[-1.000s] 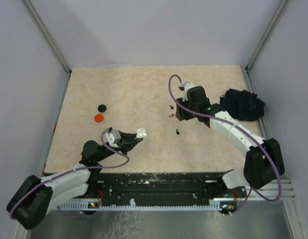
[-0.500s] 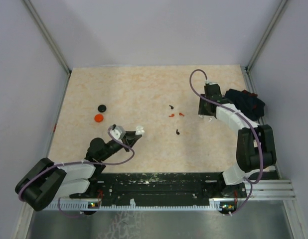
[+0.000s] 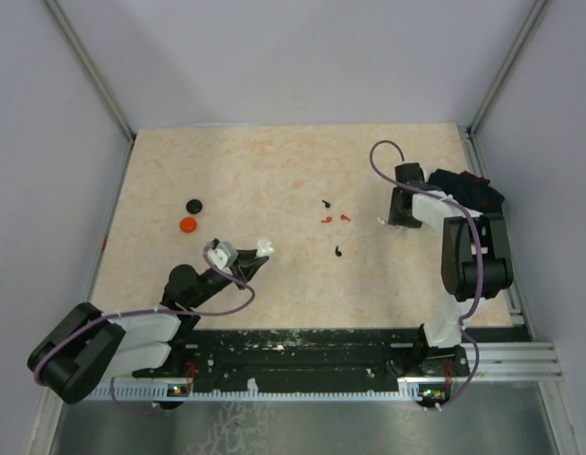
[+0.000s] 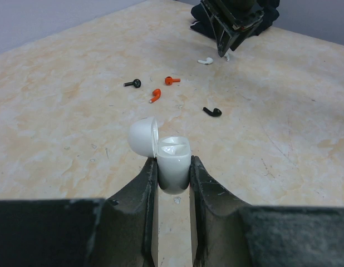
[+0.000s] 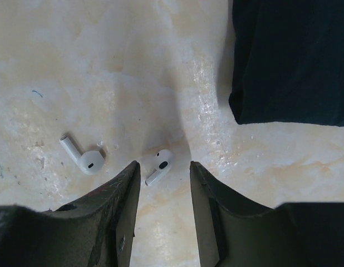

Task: Insert the wireless bluetooth earbuds into the charging case
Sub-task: Pick up the earbud from the center of the board.

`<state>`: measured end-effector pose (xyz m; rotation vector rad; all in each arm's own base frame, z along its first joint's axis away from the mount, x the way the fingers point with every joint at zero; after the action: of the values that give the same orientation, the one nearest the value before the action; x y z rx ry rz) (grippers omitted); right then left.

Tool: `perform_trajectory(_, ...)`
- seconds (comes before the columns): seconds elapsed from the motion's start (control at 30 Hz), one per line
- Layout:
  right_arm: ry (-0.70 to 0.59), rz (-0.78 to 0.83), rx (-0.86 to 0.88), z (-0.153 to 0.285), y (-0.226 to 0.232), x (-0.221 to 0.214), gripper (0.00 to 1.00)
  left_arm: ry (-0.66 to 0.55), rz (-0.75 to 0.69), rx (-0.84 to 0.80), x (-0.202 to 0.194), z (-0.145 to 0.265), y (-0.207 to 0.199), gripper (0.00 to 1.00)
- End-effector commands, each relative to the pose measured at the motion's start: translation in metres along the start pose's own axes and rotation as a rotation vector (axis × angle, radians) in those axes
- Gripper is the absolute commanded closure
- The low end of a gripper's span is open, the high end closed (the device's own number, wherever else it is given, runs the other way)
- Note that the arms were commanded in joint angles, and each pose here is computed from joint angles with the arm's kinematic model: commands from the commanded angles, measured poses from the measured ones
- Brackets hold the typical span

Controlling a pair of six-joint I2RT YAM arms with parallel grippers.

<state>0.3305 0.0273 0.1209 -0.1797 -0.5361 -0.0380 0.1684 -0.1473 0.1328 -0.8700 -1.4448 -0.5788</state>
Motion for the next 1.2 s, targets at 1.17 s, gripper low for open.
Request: perform_trajectory(1.17,0.018,-0.005,0.032,-0.013,-0.004,0.010,0.77,-0.006,-0.018,-0.041,0.000,0.003,-0.003,1.00)
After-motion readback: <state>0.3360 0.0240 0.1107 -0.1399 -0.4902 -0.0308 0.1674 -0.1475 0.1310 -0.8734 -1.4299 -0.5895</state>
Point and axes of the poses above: each gripper's point midway between its finger pads, its own z axis back along the fingers, its own y axis along the line the jaws close on, x = y × z, the point moved 10 cm from there along z, back along the fingers, and after that the axes turned 9 degrees about z, right-handed, at the moved point
